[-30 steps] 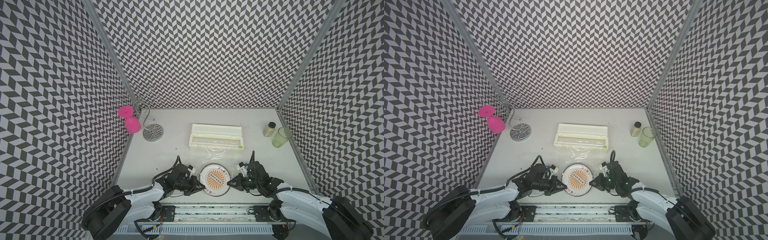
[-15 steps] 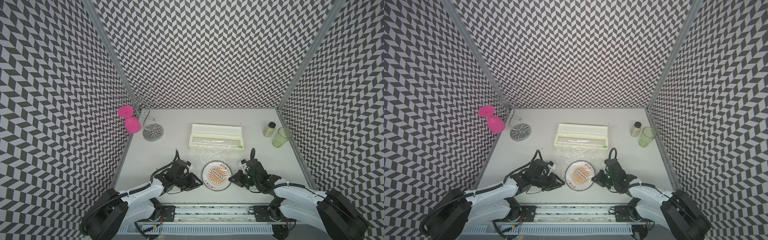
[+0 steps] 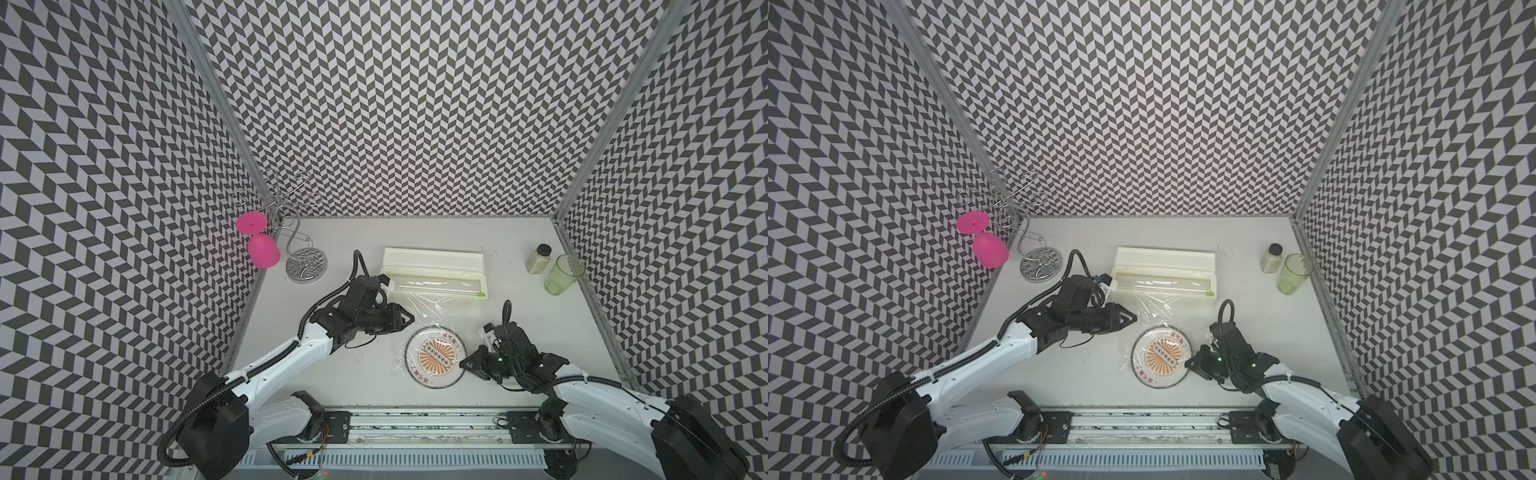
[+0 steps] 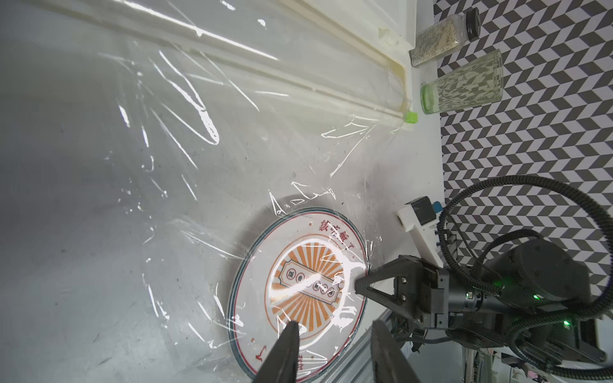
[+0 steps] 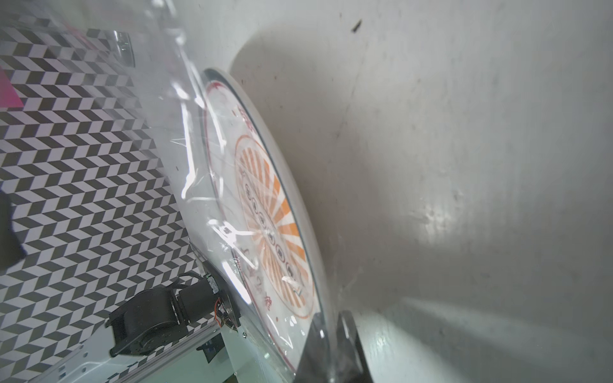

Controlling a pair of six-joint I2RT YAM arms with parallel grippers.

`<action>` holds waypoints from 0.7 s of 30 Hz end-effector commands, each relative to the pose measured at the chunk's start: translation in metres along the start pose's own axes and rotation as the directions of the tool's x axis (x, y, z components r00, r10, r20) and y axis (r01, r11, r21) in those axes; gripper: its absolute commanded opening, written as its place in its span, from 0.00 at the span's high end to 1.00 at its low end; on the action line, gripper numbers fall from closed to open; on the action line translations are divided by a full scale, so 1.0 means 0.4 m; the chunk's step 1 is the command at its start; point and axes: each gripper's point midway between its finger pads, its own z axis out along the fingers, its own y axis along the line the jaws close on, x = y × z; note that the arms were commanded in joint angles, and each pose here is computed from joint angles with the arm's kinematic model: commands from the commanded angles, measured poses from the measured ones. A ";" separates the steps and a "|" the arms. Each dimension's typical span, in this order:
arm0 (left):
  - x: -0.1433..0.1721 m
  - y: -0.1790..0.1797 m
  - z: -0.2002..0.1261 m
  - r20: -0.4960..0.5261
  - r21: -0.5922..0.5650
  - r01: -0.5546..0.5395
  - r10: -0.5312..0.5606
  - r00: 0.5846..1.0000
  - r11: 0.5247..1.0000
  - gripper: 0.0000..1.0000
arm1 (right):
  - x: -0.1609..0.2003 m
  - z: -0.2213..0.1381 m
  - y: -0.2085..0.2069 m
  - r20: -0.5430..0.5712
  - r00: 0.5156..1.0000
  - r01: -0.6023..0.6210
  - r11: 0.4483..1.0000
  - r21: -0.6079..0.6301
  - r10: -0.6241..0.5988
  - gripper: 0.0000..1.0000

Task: Wrap the plate with plastic wrap
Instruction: Place the plate at the center of the board.

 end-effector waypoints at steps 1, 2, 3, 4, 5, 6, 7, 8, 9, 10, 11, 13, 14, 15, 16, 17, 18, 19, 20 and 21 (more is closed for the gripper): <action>-0.068 -0.047 -0.002 0.061 0.013 -0.109 0.108 0.992 0.994 0.62 | 0.062 0.002 -0.137 -0.062 0.996 -0.052 0.976 0.211 0.066 1.00; -0.088 -0.060 -0.002 0.077 0.012 -0.132 0.131 0.988 0.991 0.62 | 0.063 0.005 -0.136 -0.067 0.996 -0.046 0.976 0.215 0.062 1.00; -0.106 -0.072 0.000 0.090 0.014 -0.153 0.151 0.984 0.988 0.62 | 0.063 0.007 -0.134 -0.071 0.996 -0.043 0.975 0.217 0.059 1.00; -0.125 -0.091 0.001 0.106 0.022 -0.184 0.181 0.978 0.983 0.62 | 0.065 0.009 -0.134 -0.077 0.995 -0.040 0.974 0.223 0.058 1.00; -0.148 -0.110 0.000 0.127 0.025 -0.214 0.209 0.970 0.977 0.62 | 0.065 0.010 -0.135 -0.082 0.995 -0.038 0.972 0.233 0.059 1.00; -0.165 -0.123 0.002 0.140 0.023 -0.238 0.233 0.963 0.971 0.62 | 0.064 0.010 -0.133 -0.083 0.995 -0.035 0.971 0.235 0.056 1.00; -0.185 -0.140 0.003 0.156 0.017 -0.273 0.267 0.951 0.962 0.61 | 0.065 0.008 -0.136 -0.083 0.995 -0.036 0.969 0.243 0.057 0.99; -0.206 -0.150 0.004 0.171 0.003 -0.300 0.295 0.940 0.954 0.61 | 0.065 0.005 -0.144 -0.078 0.995 -0.038 0.966 0.256 0.060 0.98; -0.220 -0.158 0.006 0.179 -0.007 -0.320 0.316 0.932 0.948 0.61 | 0.048 0.003 -0.113 -0.062 0.997 -0.029 0.971 0.235 0.044 0.98; -0.238 -0.167 0.007 0.190 -0.017 -0.340 0.337 0.922 0.940 0.61 | 0.047 0.001 -0.110 -0.059 0.997 -0.030 0.972 0.232 0.045 0.98; -0.255 -0.178 0.007 0.202 -0.025 -0.354 0.351 0.914 0.935 0.61 | 0.051 0.000 -0.111 -0.062 0.997 -0.034 0.973 0.230 0.050 0.98; -0.279 -0.196 0.009 0.218 -0.023 -0.375 0.371 0.903 0.927 0.61 | 0.066 0.000 -0.123 -0.077 0.995 -0.042 0.970 0.241 0.062 1.00; -0.288 -0.206 0.010 0.226 -0.019 -0.382 0.376 0.899 0.924 0.61 | 0.071 0.000 -0.120 -0.083 0.995 -0.040 0.970 0.239 0.061 1.00; -0.296 -0.214 0.011 0.232 -0.014 -0.387 0.380 0.896 0.922 0.61 | 0.083 0.000 -0.137 -0.091 0.993 -0.047 0.966 0.254 0.072 1.00; -0.303 -0.221 0.015 0.235 -0.009 -0.390 0.381 0.894 0.921 0.61 | 0.097 0.001 -0.156 -0.103 0.991 -0.053 0.963 0.266 0.083 1.00; -0.309 -0.226 0.018 0.237 -0.004 -0.391 0.381 0.894 0.920 0.62 | 0.105 0.002 -0.160 -0.111 0.990 -0.057 0.962 0.266 0.089 1.00; -0.312 -0.233 0.021 0.238 0.001 -0.395 0.384 0.892 0.919 0.62 | 0.109 0.002 -0.164 -0.117 0.989 -0.059 0.961 0.269 0.094 1.00; -0.313 -0.237 0.026 0.234 0.006 -0.396 0.384 0.893 0.918 0.62 | 0.113 0.003 -0.167 -0.121 0.988 -0.063 0.960 0.272 0.099 1.00; -0.315 -0.240 0.030 0.233 0.008 -0.398 0.385 0.893 0.917 0.62 | 0.115 0.003 -0.170 -0.124 0.987 -0.064 0.959 0.276 0.101 1.00; -0.315 -0.247 0.031 0.234 0.013 -0.402 0.388 0.891 0.916 0.62 | 0.117 0.003 -0.171 -0.128 0.987 -0.062 0.959 0.278 0.101 1.00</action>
